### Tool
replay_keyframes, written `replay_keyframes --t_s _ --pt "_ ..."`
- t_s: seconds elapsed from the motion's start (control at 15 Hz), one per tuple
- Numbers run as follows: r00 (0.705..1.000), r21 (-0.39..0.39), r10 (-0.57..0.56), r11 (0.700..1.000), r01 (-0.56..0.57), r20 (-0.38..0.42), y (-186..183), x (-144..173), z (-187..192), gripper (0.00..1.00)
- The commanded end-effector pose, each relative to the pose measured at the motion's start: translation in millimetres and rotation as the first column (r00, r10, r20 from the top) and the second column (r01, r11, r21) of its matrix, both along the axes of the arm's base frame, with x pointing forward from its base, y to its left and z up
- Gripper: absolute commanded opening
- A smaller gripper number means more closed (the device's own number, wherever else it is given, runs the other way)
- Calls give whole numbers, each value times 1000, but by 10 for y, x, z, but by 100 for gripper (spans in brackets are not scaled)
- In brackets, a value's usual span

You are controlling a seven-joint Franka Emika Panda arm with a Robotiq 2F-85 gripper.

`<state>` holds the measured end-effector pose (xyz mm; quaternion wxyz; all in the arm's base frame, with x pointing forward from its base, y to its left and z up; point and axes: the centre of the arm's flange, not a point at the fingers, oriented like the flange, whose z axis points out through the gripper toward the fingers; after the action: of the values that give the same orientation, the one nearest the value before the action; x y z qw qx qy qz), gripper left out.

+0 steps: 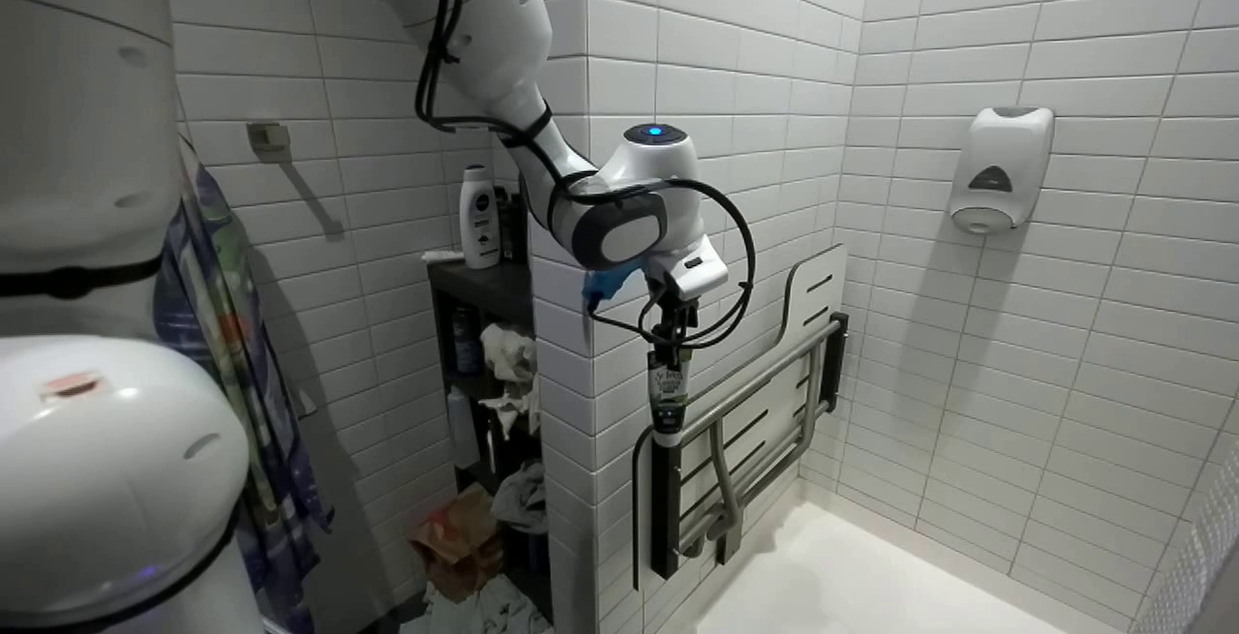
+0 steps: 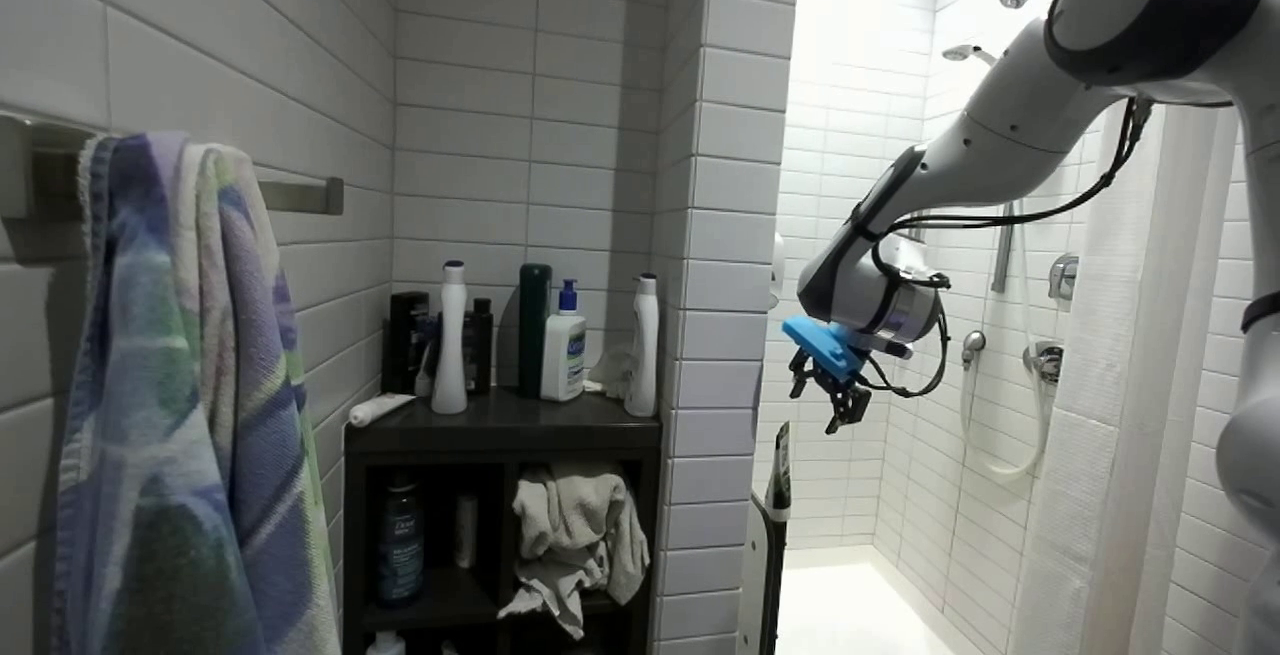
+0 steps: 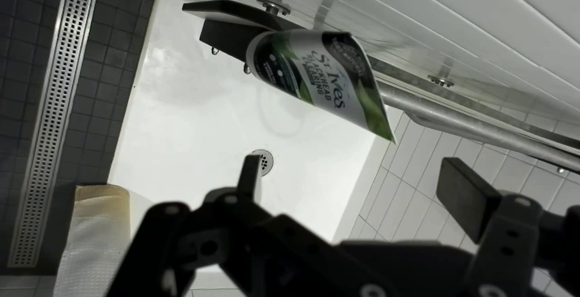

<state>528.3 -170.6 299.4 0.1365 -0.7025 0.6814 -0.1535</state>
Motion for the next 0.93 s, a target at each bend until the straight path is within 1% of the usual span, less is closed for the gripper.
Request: replay_keyframes --t_s 0.0,0.13,0.2,0.6,0.87 --pt "1000 25 -2 1000 2 8 -48 125 16 100" --pt "1000 38 14 999 -14 6 -45 162 33 100" --pt "1000 16 -1 1000 1 2 -1 70 38 100" --pt "1000 12 -3 1000 3 -3 22 60 26 100" --pt "999 -18 -36 999 37 37 66 128 77 100"
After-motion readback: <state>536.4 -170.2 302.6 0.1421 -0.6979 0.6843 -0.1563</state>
